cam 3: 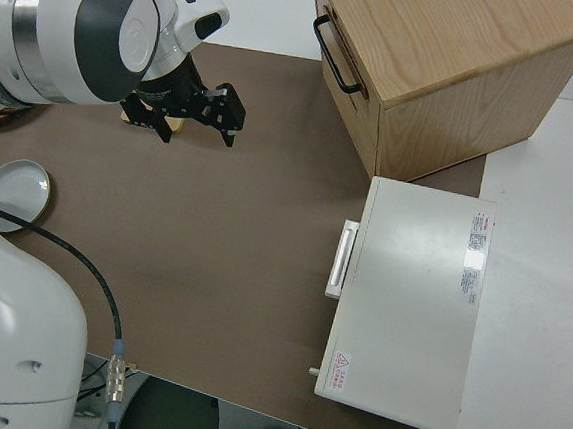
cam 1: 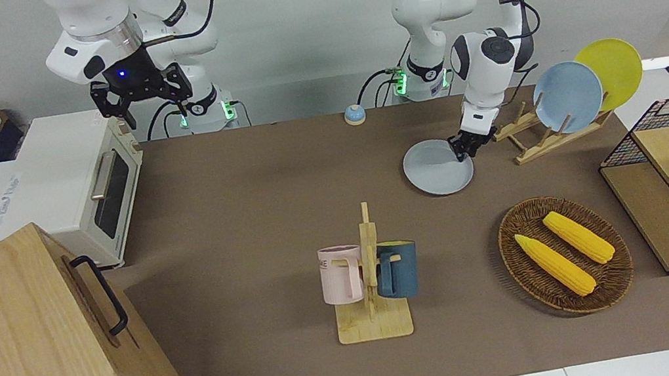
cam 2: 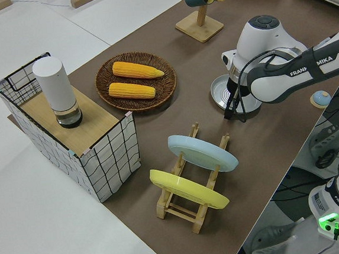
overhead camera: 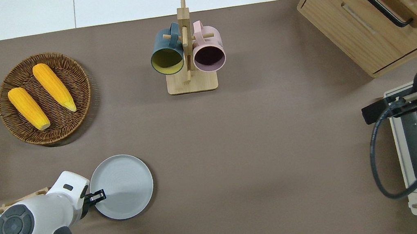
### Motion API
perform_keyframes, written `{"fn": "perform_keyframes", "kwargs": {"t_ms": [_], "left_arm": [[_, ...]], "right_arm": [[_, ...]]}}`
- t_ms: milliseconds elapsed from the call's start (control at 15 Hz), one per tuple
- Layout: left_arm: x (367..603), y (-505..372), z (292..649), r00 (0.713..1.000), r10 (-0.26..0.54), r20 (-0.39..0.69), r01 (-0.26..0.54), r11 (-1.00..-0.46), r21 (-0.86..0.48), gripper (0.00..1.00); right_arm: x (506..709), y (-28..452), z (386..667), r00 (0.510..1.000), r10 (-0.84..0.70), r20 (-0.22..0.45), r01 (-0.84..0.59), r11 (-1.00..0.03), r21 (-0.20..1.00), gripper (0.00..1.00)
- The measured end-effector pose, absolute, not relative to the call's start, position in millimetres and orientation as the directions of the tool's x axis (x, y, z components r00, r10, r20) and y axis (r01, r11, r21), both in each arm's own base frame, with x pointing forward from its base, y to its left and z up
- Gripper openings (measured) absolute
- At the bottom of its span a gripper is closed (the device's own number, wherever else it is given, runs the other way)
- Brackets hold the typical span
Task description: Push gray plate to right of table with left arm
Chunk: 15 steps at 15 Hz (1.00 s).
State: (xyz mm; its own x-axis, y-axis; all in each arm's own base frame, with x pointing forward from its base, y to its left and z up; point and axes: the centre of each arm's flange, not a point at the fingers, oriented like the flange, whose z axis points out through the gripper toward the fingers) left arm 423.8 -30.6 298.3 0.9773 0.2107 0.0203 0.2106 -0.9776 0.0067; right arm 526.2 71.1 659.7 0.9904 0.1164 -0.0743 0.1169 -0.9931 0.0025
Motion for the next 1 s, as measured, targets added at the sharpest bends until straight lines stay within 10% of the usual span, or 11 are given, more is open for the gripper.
{"fn": "perform_keyframes", "kwargs": {"t_ms": [200,1000], "left_arm": [[424.5,-31.7,300.9,0.977,0.21,0.028,0.21,-0.978,0.01,0.07],[424.3,-33.3,303.8,0.978,0.208,0.035,0.208,-0.978,0.013,0.03]], "right_arm": [[526.2,71.1,659.7,0.99,0.116,-0.074,0.117,-0.993,0.002,0.99],[526.2,71.1,659.7,0.99,0.116,-0.074,0.117,-0.993,0.002,0.99]]}}
